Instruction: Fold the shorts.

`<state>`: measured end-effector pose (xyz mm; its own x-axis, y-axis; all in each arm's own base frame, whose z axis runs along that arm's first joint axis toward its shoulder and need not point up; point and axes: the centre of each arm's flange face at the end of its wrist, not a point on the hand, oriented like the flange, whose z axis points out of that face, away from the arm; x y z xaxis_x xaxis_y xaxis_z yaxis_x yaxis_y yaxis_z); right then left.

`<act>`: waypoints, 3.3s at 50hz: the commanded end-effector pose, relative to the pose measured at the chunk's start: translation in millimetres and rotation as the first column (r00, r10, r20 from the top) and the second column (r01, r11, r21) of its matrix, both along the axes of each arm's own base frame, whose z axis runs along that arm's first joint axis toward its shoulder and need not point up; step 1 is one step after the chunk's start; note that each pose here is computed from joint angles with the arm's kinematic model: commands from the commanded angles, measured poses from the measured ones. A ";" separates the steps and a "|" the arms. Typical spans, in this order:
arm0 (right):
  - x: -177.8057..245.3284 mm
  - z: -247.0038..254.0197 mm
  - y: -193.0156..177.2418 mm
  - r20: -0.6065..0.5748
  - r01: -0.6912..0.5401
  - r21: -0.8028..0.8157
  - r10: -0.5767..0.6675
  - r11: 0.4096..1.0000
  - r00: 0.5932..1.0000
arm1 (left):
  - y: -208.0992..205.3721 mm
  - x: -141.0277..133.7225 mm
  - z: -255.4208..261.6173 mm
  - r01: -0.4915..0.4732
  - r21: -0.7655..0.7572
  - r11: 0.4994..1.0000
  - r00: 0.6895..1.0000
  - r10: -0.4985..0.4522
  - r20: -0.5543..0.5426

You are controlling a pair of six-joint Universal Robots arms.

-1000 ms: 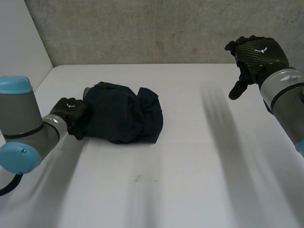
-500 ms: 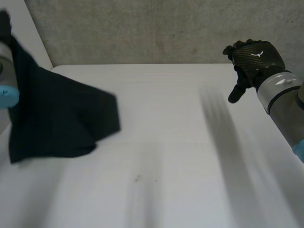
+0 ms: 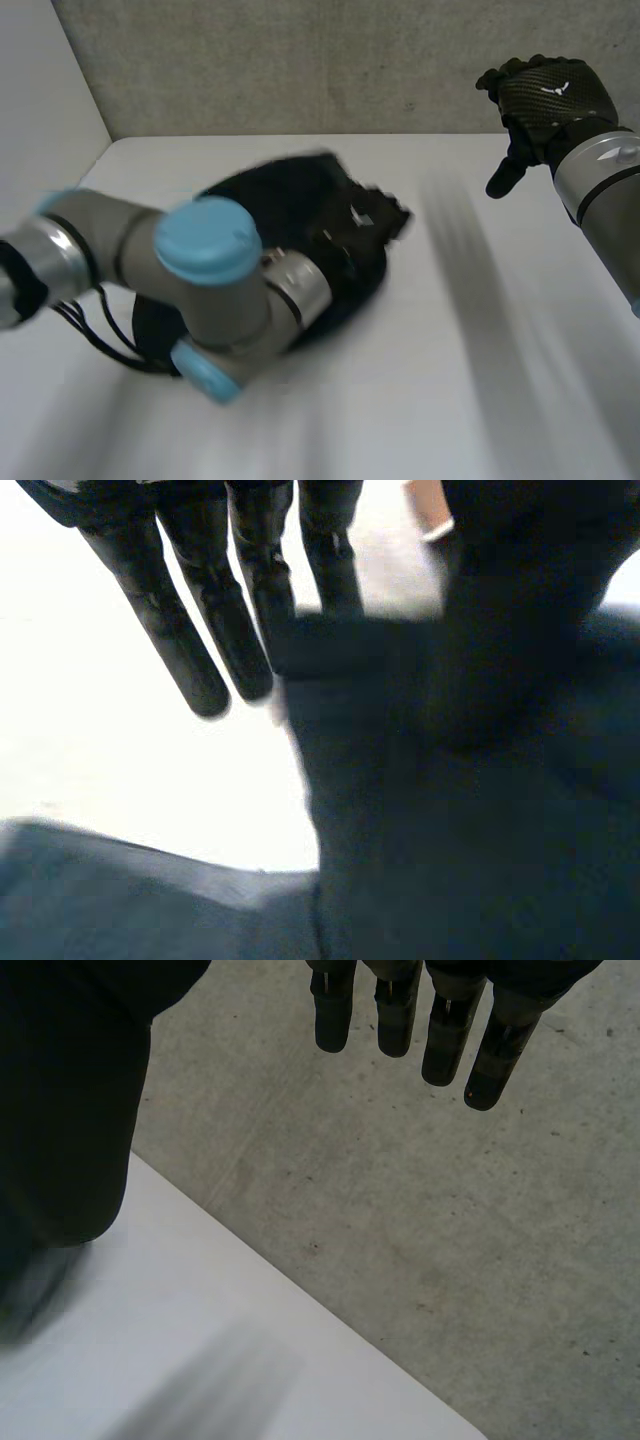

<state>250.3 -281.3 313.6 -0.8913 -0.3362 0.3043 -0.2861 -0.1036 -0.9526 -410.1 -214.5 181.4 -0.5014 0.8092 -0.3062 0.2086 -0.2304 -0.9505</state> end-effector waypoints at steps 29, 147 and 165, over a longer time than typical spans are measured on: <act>23.5 -138.7 47.9 -0.222 -0.414 0.315 0.490 0.854 0.843 | 22.8 189.2 -14.3 -0.690 0.194 0.697 0.709 0.598 0.374; 32.7 -73.5 -44.0 -0.206 -0.067 0.044 0.075 0.997 0.976 | -117.3 82.7 78.3 -0.513 -0.081 0.854 0.855 0.501 -0.133; -17.9 -151.2 7.2 -0.200 -0.159 0.417 0.261 0.895 0.944 | 17.6 125.6 -2.7 -0.476 0.347 0.808 0.879 0.425 0.216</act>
